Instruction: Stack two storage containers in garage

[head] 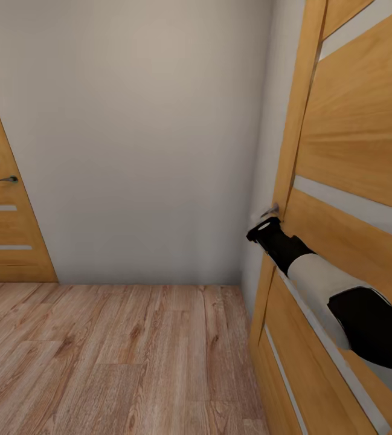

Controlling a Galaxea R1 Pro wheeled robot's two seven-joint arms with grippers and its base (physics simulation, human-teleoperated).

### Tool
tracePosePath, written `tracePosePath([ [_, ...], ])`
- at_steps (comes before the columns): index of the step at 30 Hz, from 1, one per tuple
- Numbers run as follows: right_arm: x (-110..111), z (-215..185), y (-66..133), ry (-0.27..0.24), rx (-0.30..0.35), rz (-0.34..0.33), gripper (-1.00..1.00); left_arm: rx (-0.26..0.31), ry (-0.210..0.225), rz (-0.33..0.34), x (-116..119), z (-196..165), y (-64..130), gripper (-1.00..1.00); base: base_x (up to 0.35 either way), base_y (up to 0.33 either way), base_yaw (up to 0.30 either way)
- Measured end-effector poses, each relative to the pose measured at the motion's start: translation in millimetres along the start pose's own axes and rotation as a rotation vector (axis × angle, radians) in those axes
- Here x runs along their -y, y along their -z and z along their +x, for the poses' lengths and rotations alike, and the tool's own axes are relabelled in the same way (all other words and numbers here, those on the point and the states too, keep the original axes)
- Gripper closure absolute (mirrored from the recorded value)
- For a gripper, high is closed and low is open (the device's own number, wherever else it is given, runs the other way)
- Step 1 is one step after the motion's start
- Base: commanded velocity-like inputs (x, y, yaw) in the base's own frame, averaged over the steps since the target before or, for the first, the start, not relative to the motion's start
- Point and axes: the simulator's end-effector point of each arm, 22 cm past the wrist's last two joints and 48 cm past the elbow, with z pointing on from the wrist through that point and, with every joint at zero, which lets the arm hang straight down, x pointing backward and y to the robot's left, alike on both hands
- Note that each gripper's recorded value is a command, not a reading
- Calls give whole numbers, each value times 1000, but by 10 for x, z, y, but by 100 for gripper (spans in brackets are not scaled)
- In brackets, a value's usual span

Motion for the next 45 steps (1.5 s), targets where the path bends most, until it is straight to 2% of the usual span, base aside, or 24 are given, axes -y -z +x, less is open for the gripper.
tracePosePath([
  [6, -568, -401, 165, 2, 51, -76, -100, 0, 0, 0, 2, 0, 0, -100, 0, 0, 0],
  [14, -1049, -737, 355, -2, 97, -146, -100, 0, 0, 0, 3, 0, 0, -100, 0, 0, 0],
  [17, -1078, -740, 357, -13, 101, -160, -100, 0, 0, 0, 1, 0, 0, -100, 0, 0, 0],
  [20, -1160, -716, 363, -63, 92, -197, -100, 0, 0, -1, -5, -1, 0, -100, 0, 0, 0],
  [22, -1256, -699, 377, -128, 81, -242, -100, 0, 0, -1, -7, -1, 0, -100, 0, 0, 0],
  [27, -1341, -683, 392, -183, 69, -281, -100, 0, 0, -1, -6, -1, 0, -100, 0, 0, 0],
  [36, -1378, -656, 391, -194, 66, -291, -100, 0, 0, 1, 6, 1, 0, -100, 0, 0, 0],
  [45, -1362, -762, 401, -198, 121, -287, -100, 1, 1, -1, -9, -1, 1, -100, 192, 0, 0],
])
